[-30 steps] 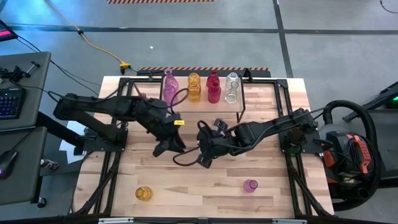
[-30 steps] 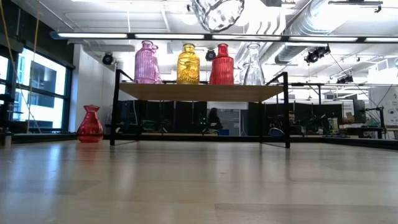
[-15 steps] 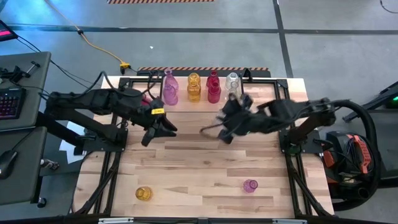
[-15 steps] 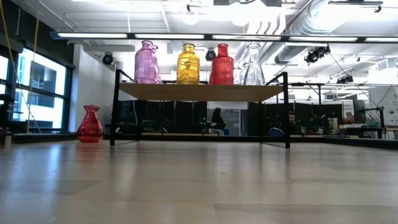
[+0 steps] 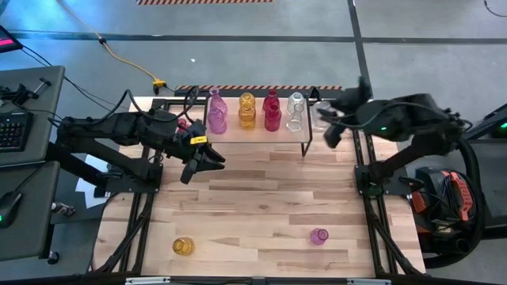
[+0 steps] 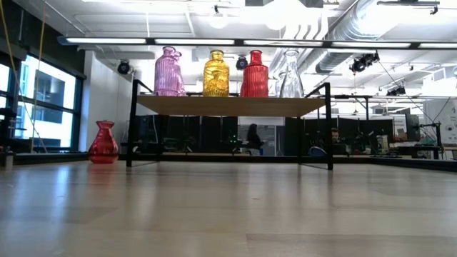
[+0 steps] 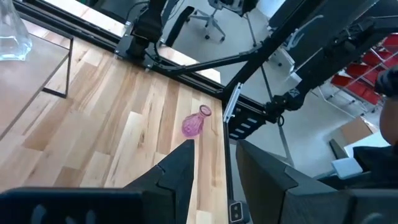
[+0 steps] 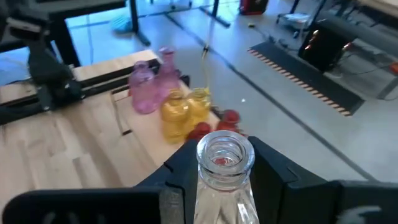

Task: Sort vases onto shelf
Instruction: Put the transparent vase on the shelf aligned with the other transparent vases

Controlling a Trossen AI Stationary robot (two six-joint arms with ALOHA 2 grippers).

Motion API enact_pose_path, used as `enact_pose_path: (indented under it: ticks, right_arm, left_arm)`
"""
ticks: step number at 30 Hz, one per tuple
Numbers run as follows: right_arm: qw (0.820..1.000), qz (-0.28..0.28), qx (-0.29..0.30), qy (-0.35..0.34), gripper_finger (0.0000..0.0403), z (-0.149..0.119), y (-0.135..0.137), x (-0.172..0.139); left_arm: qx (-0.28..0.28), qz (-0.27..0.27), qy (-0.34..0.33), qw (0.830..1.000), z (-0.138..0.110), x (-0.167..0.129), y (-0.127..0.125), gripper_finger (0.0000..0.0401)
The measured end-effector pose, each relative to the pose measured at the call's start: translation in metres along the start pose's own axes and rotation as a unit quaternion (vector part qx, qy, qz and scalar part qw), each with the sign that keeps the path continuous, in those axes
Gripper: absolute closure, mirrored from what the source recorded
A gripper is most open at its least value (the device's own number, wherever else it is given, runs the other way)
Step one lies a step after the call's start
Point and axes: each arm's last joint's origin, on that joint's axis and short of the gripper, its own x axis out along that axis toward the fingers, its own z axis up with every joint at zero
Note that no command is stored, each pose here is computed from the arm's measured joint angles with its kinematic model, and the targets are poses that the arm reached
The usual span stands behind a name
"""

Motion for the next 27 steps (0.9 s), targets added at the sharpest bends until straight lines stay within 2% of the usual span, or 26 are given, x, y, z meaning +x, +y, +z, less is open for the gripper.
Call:
enact_pose_path:
  ticks: [6, 10, 14, 23, 27]
  right_arm:
    - [0.999, -0.04, 0.009, -0.008, 0.0313, -0.008, -0.028, -0.021]
    - [0.998, -0.052, 0.019, -0.003, 0.0313, -0.025, -0.034, -0.02]
    - [0.998, -0.043, 0.047, -0.015, 0.0313, -0.054, -0.034, -0.009]
    - [0.989, 0.033, 0.126, -0.077, 0.0313, -0.116, -0.021, 0.03]
    - [0.989, 0.045, 0.107, -0.093, 0.0313, -0.136, -0.007, 0.054]
  left_arm:
    - [-0.001, 0.022, -0.012, 1.0, 0.001, 0.0, 0.001, 0.0288]
    - [-0.002, 0.028, -0.016, 0.999, 0.001, 0.0, 0.002, 0.0288]
    - [-0.005, 0.033, -0.019, 0.999, 0.003, 0.0, 0.005, 0.0288]
    - [-0.015, 0.054, -0.031, 0.998, 0.008, -0.001, 0.015, 0.0288]
    - [-0.017, 0.059, -0.035, 0.997, 0.01, -0.002, 0.017, 0.0288]
